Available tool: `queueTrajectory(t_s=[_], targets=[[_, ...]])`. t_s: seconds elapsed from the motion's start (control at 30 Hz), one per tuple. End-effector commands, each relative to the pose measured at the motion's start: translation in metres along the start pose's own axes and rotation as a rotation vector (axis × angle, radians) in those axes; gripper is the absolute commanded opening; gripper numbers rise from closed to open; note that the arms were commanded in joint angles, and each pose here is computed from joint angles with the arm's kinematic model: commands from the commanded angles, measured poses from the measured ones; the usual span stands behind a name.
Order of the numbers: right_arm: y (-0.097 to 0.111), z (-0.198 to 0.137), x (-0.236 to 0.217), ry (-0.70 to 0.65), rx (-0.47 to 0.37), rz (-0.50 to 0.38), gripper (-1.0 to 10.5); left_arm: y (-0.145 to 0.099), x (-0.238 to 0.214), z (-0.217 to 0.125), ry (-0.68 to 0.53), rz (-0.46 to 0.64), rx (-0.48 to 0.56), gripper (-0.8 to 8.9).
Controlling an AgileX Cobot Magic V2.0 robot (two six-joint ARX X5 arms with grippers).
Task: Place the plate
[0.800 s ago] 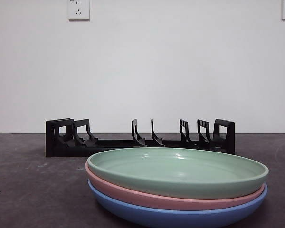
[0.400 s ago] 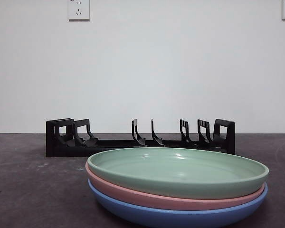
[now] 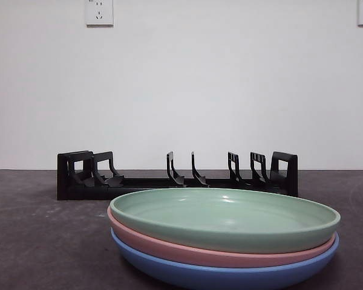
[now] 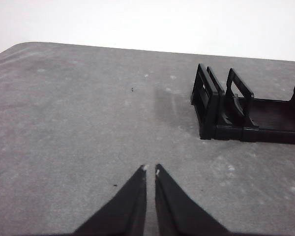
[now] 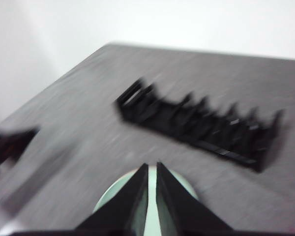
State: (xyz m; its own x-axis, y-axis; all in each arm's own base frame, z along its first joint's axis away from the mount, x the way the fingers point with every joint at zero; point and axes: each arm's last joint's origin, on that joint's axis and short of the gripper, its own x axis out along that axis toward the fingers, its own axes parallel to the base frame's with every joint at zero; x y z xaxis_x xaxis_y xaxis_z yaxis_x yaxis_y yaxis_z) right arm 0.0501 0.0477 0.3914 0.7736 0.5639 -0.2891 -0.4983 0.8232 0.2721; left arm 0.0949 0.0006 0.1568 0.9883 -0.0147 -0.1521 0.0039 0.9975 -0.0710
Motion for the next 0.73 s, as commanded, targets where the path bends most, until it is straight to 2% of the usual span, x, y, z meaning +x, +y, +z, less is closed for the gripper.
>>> queueTrajectory(t_s=[0.03,0.17,0.37,0.57,0.73], targets=[[-0.01,-0.003,0.019,-0.114,0.056,-0.106,0.3,0.0,0.002,-0.007,0.025,0.001,-0.002,0.28],[-0.037,-0.022,0.045,-0.312,0.102,-0.253,0.3,0.0,0.002,-0.007,0.026,0.001,-0.002,0.28],[-0.085,-0.094,0.066,-0.319,0.087,-0.491,0.3,0.0,0.002,-0.007,0.026,0.001,-0.002,0.28],[-0.11,-0.157,0.075,-0.289,0.026,-0.581,0.3,0.0,0.002,-0.007,0.026,0.001,-0.002,0.28],[-0.119,-0.18,0.077,-0.269,-0.033,-0.573,0.3,0.0,0.002,-0.007,0.026,0.001,-0.002,0.28]])
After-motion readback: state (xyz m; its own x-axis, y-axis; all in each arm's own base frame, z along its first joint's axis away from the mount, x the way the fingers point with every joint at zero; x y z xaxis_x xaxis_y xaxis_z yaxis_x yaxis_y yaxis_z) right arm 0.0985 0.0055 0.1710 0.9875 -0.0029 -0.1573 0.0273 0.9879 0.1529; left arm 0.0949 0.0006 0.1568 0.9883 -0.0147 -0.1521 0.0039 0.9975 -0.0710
